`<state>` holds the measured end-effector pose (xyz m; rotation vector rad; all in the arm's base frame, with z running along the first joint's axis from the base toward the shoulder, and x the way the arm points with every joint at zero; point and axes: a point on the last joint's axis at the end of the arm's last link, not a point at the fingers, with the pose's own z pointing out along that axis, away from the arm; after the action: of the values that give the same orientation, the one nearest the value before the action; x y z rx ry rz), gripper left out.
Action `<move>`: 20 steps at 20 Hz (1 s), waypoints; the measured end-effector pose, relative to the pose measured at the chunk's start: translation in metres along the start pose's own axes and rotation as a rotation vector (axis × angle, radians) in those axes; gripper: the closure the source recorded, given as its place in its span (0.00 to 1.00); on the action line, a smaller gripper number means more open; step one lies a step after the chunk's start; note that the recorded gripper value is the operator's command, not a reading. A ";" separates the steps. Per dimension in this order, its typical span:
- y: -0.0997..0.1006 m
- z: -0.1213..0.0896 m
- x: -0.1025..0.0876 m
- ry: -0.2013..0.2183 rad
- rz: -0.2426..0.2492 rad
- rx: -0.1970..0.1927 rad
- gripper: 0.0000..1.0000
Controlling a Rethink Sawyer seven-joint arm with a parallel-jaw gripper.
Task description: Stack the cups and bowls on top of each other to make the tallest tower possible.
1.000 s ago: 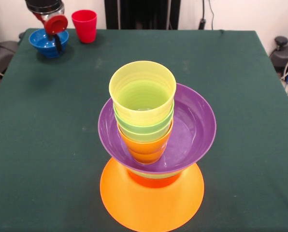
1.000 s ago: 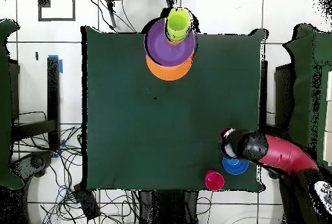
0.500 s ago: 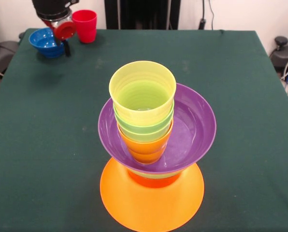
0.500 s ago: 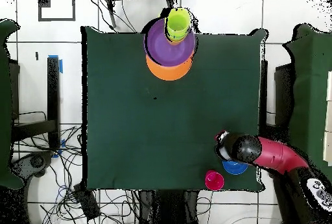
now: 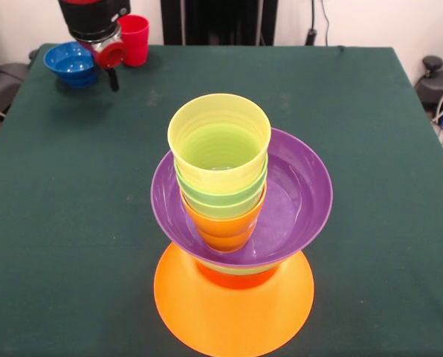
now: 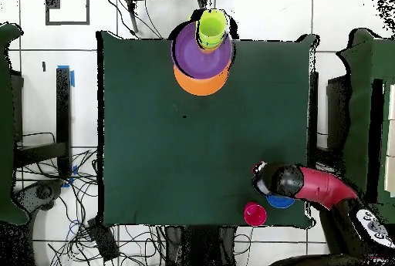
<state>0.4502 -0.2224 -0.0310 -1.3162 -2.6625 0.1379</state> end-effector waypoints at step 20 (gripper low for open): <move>-0.009 -0.032 -0.025 -0.074 0.017 -0.012 0.00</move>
<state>0.4643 -0.2468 -0.0004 -1.3637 -2.7176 0.1766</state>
